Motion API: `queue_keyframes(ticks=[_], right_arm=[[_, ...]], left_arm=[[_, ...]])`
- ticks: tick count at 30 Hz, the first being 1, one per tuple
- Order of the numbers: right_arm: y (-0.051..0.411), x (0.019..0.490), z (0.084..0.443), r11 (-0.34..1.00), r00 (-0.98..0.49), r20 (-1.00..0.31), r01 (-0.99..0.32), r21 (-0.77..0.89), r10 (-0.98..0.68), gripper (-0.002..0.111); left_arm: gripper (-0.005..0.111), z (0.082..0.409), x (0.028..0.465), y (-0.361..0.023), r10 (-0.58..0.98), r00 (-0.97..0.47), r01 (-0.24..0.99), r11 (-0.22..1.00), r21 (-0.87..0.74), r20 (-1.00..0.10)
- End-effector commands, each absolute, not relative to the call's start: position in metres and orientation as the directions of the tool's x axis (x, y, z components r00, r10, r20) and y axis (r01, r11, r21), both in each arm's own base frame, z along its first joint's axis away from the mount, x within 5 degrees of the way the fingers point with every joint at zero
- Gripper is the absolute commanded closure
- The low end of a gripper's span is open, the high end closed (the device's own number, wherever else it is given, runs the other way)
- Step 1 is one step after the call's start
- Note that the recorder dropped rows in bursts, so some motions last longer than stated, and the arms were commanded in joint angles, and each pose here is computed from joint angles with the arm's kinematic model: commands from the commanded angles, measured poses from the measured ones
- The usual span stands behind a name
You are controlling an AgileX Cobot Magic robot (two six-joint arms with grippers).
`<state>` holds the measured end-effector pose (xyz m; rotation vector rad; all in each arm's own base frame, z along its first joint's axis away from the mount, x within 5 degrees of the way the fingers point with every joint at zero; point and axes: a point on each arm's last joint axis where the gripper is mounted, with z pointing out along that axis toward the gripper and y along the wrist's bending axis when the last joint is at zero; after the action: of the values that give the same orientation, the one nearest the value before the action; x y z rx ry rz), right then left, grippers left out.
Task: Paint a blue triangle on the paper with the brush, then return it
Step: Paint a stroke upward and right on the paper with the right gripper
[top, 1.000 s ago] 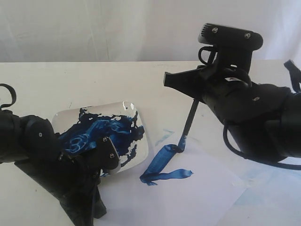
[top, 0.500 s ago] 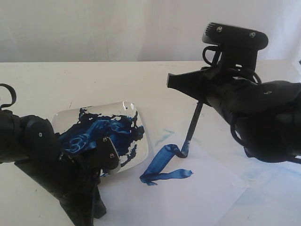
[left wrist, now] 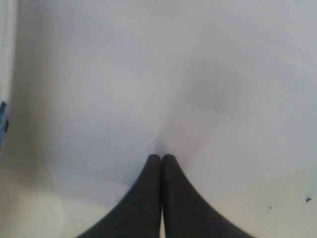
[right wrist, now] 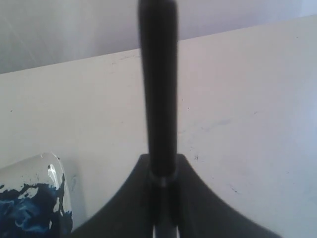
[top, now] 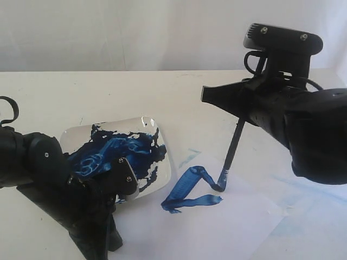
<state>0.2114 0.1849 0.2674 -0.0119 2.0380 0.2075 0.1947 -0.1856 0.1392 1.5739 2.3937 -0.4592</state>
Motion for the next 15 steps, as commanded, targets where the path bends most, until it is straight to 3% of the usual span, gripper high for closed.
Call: queue_keyframes(ticks=[1,15], right_arm=[[0.182,0.208,0.267,0.986,-0.474,-0.877,-0.098,0.137,0.075,0.108],[0.166,0.198,0.271,0.989,-0.458,-0.887,-0.087,0.116,0.064,0.108]], left_arm=[[0.107,0.133,0.190,-0.186,0.854,-0.399,0.917,0.365,-0.160,-0.335],[0.107,0.133,0.190,-0.186,0.854,-0.399,0.917,0.365,-0.162,-0.335]])
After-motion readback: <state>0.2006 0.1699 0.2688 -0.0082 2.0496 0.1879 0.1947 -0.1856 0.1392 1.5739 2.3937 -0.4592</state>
